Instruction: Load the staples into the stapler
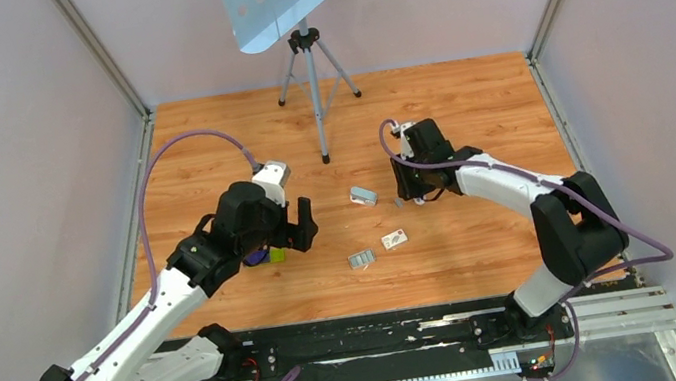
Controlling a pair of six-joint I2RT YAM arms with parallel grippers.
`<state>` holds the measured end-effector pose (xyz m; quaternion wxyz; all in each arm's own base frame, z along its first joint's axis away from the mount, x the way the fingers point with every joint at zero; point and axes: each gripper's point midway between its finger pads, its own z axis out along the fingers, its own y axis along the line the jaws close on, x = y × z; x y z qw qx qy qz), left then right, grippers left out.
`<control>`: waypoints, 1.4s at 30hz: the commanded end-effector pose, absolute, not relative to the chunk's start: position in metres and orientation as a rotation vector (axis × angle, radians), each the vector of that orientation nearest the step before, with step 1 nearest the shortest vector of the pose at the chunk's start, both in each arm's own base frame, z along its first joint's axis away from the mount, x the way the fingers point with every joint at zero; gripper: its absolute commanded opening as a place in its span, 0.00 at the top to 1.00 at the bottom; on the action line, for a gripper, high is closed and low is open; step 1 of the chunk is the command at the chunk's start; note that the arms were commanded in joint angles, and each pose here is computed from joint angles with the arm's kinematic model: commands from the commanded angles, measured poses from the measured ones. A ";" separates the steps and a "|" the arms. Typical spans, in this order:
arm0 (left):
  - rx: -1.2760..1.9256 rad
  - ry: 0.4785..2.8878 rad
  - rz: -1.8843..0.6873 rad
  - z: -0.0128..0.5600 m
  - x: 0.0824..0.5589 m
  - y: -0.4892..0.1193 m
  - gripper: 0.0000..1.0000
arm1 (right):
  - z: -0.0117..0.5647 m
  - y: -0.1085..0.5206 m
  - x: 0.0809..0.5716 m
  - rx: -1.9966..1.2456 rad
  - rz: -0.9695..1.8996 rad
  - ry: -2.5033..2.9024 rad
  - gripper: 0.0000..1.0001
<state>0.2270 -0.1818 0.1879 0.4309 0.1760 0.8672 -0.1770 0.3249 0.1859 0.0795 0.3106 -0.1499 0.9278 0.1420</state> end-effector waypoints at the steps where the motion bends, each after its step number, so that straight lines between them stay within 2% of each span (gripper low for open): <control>1: 0.418 2.162 -0.557 0.185 0.222 -0.196 0.00 | 0.072 0.200 0.328 -0.498 0.394 2.445 0.63; 15: 0.312 2.171 -0.614 0.174 0.225 -0.198 0.18 | 0.041 0.207 0.339 -0.586 0.290 2.505 0.62; 23: 0.257 2.169 -0.631 0.172 0.230 -0.192 0.25 | 0.033 0.205 0.337 -0.622 0.208 2.528 0.68; 37: 0.252 2.178 -0.612 0.166 0.231 -0.186 0.31 | 0.038 0.210 0.330 -0.648 0.189 2.537 0.76; 40: 0.268 2.171 -0.616 0.165 0.230 -0.187 0.31 | 0.037 0.210 0.328 -0.652 0.188 2.541 0.75; 42: 0.263 2.177 -0.617 0.163 0.230 -0.186 0.30 | 0.036 0.203 0.331 -0.629 0.136 2.540 0.70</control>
